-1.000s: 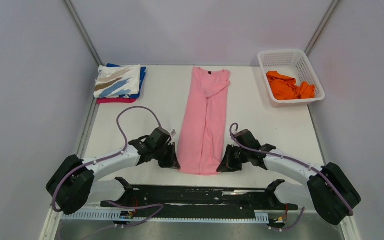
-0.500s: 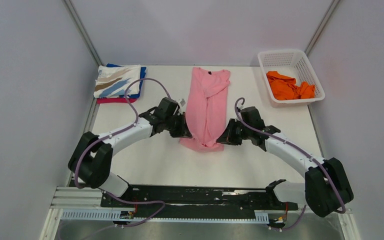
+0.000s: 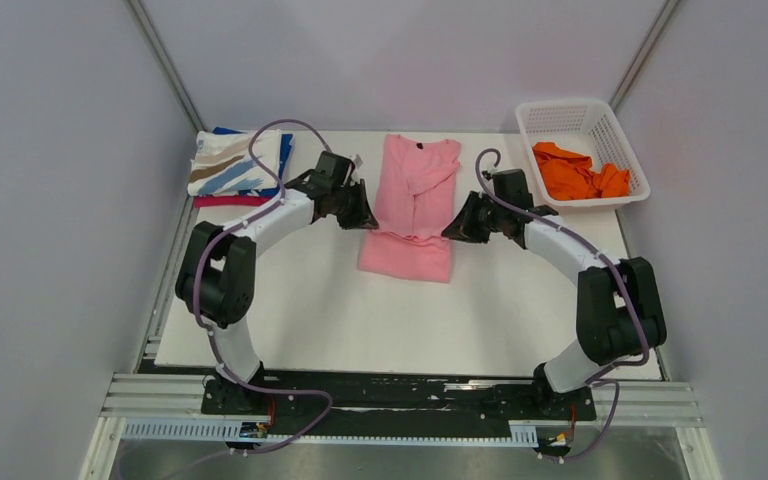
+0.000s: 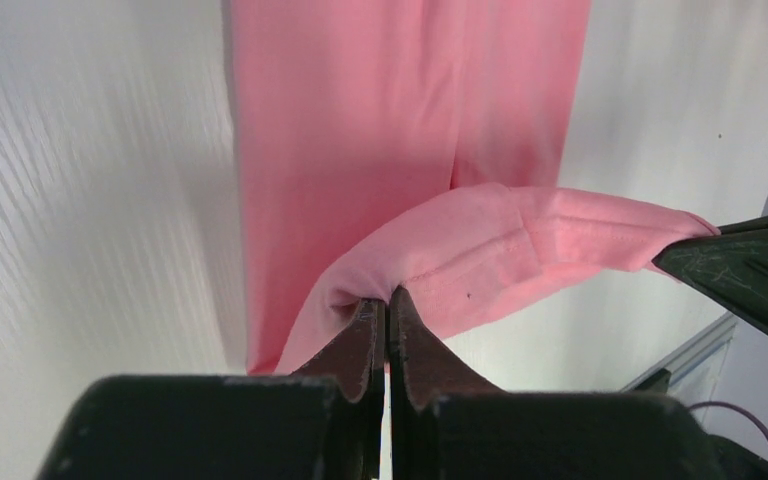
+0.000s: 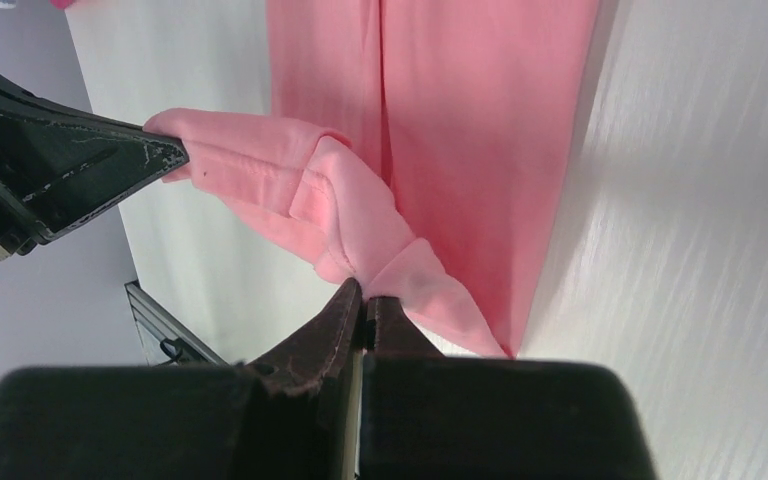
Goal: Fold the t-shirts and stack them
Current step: Fold the folded rectangular tshirt in 1/3 of the way
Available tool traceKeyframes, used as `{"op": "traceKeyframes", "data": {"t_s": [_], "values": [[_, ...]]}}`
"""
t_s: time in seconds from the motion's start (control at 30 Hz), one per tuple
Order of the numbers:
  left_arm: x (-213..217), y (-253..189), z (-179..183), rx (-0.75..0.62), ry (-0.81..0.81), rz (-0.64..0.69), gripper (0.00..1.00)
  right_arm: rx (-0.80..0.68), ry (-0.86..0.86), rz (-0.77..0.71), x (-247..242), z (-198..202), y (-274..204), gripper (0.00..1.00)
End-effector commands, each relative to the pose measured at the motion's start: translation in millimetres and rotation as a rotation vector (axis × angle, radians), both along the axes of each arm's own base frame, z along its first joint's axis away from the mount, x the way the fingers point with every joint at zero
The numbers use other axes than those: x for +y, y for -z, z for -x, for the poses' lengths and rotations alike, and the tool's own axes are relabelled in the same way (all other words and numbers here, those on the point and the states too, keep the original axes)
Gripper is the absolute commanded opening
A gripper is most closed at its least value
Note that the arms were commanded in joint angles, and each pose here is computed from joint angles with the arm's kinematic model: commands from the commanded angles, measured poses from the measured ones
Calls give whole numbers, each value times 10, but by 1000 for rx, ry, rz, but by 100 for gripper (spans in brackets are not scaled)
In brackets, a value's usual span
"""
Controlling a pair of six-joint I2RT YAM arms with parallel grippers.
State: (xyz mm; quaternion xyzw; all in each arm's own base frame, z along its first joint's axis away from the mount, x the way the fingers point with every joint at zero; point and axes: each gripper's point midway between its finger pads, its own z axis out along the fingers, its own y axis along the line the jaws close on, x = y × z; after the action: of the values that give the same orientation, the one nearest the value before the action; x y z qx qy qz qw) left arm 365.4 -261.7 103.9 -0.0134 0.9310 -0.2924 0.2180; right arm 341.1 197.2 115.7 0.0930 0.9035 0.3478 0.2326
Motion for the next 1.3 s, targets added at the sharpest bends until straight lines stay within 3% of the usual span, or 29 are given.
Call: {"op": "traceKeyframes", "data": {"t_s": [0.0,0.5,0.73,0.87,0.97,1.07,1.1,1.17,1.27], "values": [[-48,-65,-263,-34,36,-7,0,-72,-35,-31,7,-331,-142,0],[-79,161,-887,-7,37,-8,0,-43,6,-38,-118,-955,126,2],[-81,232,-1159,7,-25,19,16,22,39,-74,-186,-1205,346,4],[-81,295,-1316,19,-70,39,30,42,73,-95,-212,-1388,407,11],[-60,305,-1442,26,-94,75,55,67,98,-125,-232,-1498,442,28],[-22,195,-1550,14,-118,118,67,59,98,-148,-244,-1568,376,58],[-29,134,-1576,-3,-117,130,81,52,99,-147,-254,-1578,348,65],[-10,28,-1595,-31,-116,131,97,19,95,-137,-270,-1592,244,73],[26,-174,-1549,-64,-108,121,100,-29,76,-126,-282,-1546,68,88]]}}
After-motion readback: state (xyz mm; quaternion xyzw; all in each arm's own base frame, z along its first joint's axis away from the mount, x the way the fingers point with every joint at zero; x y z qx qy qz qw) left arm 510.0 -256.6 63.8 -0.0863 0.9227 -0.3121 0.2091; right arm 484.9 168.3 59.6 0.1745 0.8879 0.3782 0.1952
